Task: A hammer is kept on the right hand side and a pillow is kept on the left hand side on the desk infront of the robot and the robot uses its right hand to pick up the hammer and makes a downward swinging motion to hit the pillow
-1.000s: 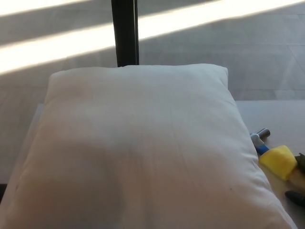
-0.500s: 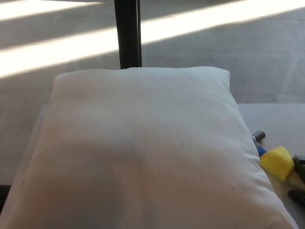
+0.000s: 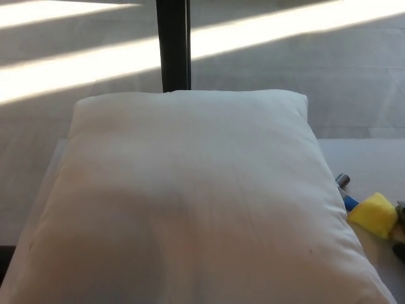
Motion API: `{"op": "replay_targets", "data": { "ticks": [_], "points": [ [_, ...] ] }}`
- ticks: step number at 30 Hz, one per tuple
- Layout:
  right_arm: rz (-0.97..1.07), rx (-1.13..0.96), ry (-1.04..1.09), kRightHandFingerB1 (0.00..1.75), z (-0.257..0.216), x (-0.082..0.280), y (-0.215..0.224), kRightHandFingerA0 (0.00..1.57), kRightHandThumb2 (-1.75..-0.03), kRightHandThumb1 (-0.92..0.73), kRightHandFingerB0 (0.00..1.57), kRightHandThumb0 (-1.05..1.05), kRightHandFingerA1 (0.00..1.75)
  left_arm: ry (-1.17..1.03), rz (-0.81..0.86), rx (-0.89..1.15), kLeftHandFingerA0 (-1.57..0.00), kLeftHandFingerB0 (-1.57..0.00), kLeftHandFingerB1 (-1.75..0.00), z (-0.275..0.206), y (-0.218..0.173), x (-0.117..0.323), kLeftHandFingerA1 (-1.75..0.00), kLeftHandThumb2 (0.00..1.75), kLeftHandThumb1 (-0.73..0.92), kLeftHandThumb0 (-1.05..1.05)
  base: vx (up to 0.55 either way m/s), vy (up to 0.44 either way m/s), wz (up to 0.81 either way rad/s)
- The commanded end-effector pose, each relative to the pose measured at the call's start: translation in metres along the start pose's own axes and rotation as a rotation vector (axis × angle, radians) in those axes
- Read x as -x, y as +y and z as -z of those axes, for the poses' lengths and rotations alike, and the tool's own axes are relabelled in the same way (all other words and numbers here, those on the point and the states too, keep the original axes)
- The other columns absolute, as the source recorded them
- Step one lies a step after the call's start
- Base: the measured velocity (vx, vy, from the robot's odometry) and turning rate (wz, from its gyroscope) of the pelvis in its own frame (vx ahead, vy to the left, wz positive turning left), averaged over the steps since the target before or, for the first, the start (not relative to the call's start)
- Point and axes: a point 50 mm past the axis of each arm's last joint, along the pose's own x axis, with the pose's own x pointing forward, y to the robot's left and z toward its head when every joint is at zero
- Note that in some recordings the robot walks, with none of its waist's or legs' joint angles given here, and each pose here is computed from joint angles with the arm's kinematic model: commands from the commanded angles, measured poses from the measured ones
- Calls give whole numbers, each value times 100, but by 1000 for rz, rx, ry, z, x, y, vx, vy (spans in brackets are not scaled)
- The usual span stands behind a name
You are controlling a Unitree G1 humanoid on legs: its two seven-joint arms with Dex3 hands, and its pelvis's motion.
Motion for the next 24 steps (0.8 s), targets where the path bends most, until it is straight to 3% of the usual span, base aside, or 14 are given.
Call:
{"op": "replay_targets", "data": {
  "ticks": [1, 2, 3, 5, 6, 7, 11, 12, 13, 15, 16, 20, 22, 24],
  "points": [
    [-123, -25, -17, 112, 5, 19, 40, 82, -66, -85, 76, -29, 160, -19, -5, 12, -64, -73, -52, -4, 3, 0, -60, 61, 71, -57, 0, 0, 0],
    [-132, -39, -44, 80, 7, 20, 38, 81, -65, -84, 79, -28, 115, -19, -7, 4, -65, -69, -52, -4, 4, 0, -62, 61, 72, -56, 0, 0, 0],
    [-135, -50, -52, 61, 7, 19, 36, 83, -64, -82, 76, -29, 112, -22, -5, 9, -66, -70, -53, -4, 4, 0, -64, 61, 71, -58, 0, 0, 0],
    [-131, -87, -78, 51, 8, 19, 33, 86, -63, -79, 72, -28, 88, -17, -11, 4, -63, -74, -53, -4, 4, 0, -64, 62, 72, -58, 0, 0, 0],
    [-129, -102, -95, 52, 7, 19, 31, 86, -67, -73, 72, -24, 121, -21, -7, 0, -61, -73, -54, -4, 4, 0, -64, 62, 72, -59, 0, 0, 0],
    [-125, -112, -107, 55, 7, 19, 30, 88, -72, -67, 73, -22, 134, -20, -9, -2, -60, -72, -53, -4, 3, 0, -63, 61, 72, -59, 0, 0, 0],
    [-106, -194, -139, 65, 6, 19, 23, 90, -83, -62, 78, -18, 137, -19, -11, 6, -64, -68, -53, -3, 4, 0, -66, 61, 73, -57, 0, 0, 0],
    [-101, -215, -140, 62, 7, 18, 20, 90, -80, -65, 75, -18, 113, -19, -13, 7, -65, -69, -52, -3, 5, 0, -62, 62, 73, -57, 0, 0, 0],
    [-97, -247, -130, 66, 9, 16, 16, 86, -81, -66, 81, -18, 136, -11, -15, 16, -65, -69, -52, -2, 5, 0, -62, 62, 73, -57, 0, 0, 0],
    [-66, -291, -124, 68, 10, 16, 12, 91, -84, -64, 80, -18, 131, -10, -13, 11, -67, -69, -51, -1, 5, 0, -63, 62, 74, -57, 0, 0, 0],
    [-39, -372, -102, 122, 12, 14, 7, 85, -87, -60, 75, -16, 173, -12, -4, 7, -62, -64, -50, 0, 5, 1, -60, 62, 74, -56, 0, 0, 0],
    [17, -570, -17, 121, 22, 5, -14, 82, -86, -63, 75, -14, 173, -13, -19, 22, -68, -72, -54, 1, 6, 1, -62, 62, 73, -56, 0, 0, 0],
    [42, -595, 9, 146, 26, 2, -22, 83, -91, -60, 75, -16, 174, -8, -17, 1, -67, -70, -52, 0, 6, 1, -61, 62, 74, -56, 0, 0, 0],
    [70, -651, 33, 146, 30, -1, -32, 85, -98, -56, 79, -18, 173, -8, -13, 18, -66, -71, -54, 0, 6, 1, -62, 62, 74, -55, 0, 0, 0]
  ]
}}
